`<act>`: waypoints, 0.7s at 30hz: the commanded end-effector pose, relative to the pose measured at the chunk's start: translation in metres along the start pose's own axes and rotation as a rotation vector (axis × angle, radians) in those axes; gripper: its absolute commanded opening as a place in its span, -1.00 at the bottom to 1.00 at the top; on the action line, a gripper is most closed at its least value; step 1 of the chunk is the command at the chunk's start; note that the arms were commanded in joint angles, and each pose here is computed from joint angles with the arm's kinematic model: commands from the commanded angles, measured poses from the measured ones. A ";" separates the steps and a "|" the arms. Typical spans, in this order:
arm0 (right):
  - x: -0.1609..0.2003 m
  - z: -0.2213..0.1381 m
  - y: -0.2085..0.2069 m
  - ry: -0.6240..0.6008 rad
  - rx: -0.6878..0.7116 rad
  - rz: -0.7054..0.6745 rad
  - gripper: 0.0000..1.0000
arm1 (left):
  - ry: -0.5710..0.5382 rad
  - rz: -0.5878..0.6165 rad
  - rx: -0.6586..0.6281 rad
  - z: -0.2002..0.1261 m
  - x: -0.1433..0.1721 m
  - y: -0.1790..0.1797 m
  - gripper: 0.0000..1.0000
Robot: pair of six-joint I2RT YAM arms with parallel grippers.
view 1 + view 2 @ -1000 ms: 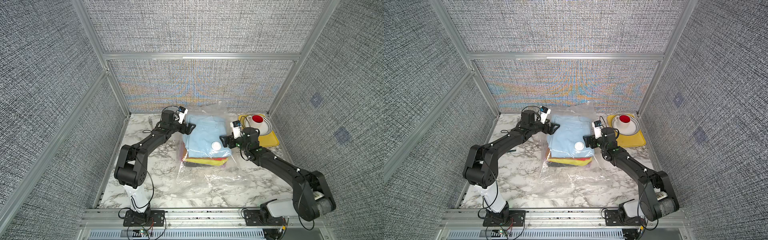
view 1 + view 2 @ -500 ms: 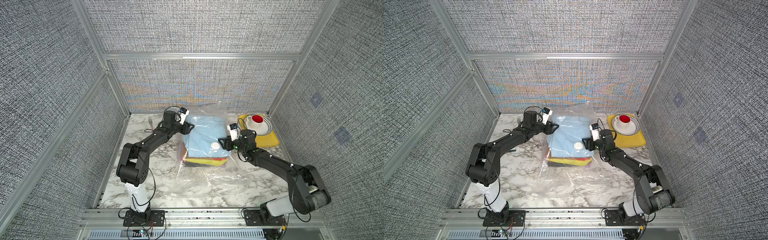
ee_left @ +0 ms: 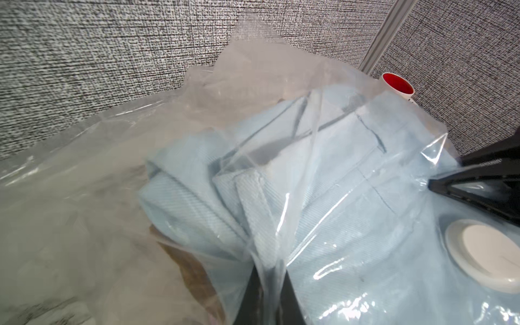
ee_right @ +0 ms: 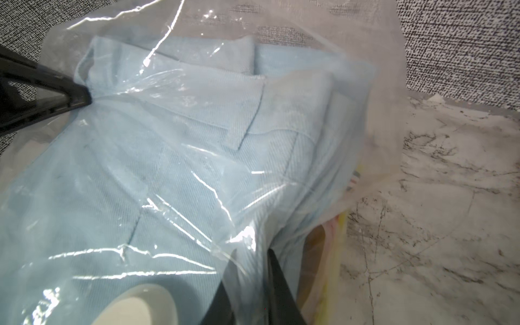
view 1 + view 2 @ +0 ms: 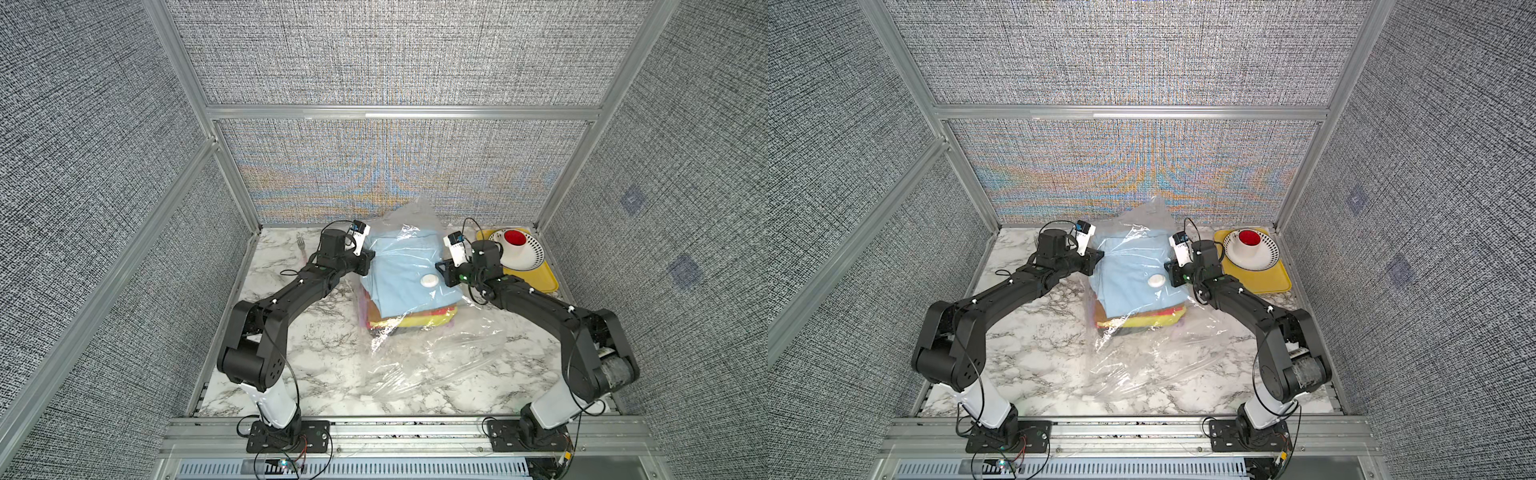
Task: Take the trousers out of the vacuum bag
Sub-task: Adjust the vacuum bag at the center of the board.
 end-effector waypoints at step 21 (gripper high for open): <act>-0.074 0.093 0.066 0.052 -0.182 -0.126 -0.85 | 0.154 0.038 -0.461 -0.113 0.023 0.037 -1.00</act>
Point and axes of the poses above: each gripper's point midway between its finger pads, its own z axis out along the fingers, its own y axis along the line the jaws close on, x = y × z, the point moved 1 cm from there along -z, back along the fingers, and after that the axes turned 14 degrees about z, right-handed, at the moved point
